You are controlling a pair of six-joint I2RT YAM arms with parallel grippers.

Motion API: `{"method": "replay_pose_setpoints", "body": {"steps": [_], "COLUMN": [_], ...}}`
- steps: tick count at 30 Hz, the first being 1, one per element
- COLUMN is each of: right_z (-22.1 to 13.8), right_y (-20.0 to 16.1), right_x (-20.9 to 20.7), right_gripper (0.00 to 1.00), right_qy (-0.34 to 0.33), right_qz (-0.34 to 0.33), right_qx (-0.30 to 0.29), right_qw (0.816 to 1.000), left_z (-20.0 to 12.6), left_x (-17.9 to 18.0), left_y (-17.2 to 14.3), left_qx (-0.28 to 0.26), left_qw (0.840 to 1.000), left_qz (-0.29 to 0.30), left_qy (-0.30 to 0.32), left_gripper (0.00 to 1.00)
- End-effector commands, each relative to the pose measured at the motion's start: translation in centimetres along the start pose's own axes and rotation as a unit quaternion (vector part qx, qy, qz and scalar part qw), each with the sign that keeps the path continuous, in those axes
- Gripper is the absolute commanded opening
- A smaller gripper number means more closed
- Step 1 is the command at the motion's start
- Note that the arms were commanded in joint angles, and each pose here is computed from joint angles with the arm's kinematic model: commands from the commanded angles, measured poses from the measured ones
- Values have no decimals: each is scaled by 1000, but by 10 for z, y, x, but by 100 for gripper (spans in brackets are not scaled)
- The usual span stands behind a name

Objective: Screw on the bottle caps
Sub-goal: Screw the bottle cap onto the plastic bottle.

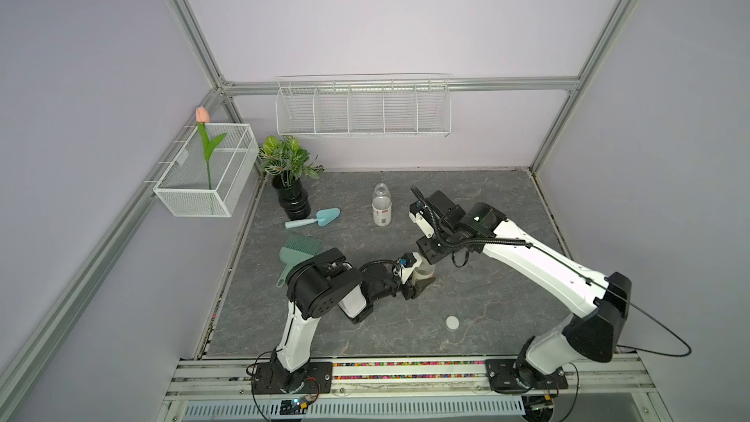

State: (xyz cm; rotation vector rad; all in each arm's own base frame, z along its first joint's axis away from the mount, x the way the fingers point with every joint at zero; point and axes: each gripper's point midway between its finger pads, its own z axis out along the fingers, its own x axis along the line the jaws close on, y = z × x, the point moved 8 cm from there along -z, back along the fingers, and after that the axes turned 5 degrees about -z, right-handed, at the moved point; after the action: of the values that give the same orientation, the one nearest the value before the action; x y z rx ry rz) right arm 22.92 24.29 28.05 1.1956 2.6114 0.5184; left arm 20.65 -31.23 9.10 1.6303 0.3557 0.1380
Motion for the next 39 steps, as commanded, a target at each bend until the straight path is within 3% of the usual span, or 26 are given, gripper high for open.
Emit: {"method": "replay_pose_setpoints", "body": {"steps": [1, 25, 39], "right_z": [15, -10, -16], "right_y": [-15, 11, 0], "right_x": [8, 8, -2], "right_gripper": [47, 60, 54], "right_qy": [2, 13, -2], "right_qz": [-27, -18, -4], "right_qx": [70, 6, -8], "right_qw": [997, 1000, 1000], "left_z": [-2, -2, -2], "left_x": [-2, -3, -3], "left_y": [-26, -25, -24], "left_qx": [57, 57, 56], "left_qw": [998, 998, 998], "left_qz": [-18, -17, -17], "left_qy": [-3, -5, -6], "left_gripper": [67, 67, 67]}}
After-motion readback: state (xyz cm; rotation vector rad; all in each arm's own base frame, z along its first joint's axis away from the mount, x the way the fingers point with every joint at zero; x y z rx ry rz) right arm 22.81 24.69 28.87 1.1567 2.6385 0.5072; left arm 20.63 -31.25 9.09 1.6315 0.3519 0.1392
